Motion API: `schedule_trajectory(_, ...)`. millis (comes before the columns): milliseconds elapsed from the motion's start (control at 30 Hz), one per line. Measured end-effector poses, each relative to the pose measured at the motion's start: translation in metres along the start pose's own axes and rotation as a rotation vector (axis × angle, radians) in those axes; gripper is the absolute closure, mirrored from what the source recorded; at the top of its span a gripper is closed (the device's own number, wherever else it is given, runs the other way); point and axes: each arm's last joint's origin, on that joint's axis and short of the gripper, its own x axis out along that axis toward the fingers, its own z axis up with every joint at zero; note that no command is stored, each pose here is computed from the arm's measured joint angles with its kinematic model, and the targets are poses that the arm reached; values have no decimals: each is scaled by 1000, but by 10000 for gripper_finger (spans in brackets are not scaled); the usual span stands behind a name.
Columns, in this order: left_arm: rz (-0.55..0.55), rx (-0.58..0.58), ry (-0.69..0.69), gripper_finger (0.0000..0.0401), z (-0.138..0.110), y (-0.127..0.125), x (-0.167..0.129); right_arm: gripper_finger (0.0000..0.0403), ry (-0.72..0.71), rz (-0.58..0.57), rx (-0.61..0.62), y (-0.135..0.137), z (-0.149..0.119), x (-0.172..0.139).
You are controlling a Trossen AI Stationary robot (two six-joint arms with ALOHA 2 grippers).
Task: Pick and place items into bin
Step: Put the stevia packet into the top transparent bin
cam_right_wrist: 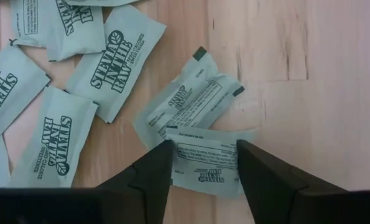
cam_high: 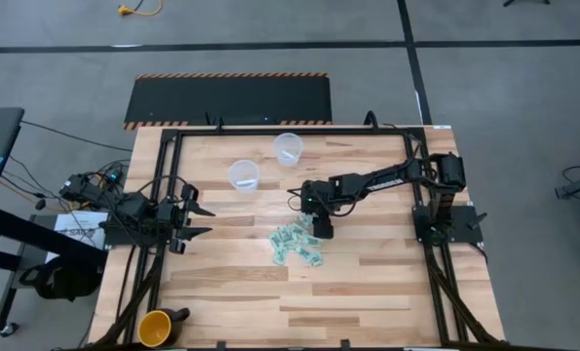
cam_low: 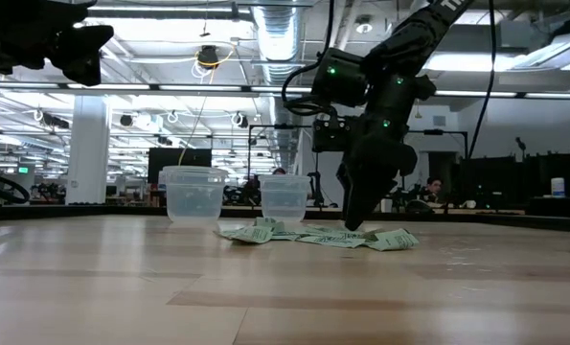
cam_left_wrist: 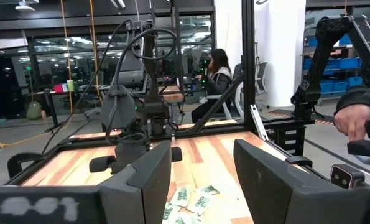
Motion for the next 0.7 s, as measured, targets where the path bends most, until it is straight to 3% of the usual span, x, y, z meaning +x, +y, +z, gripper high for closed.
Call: schedule_trajectory(700,0,2,6,235,-1,0,0,302,-31,-16,-18,2,0,-30)
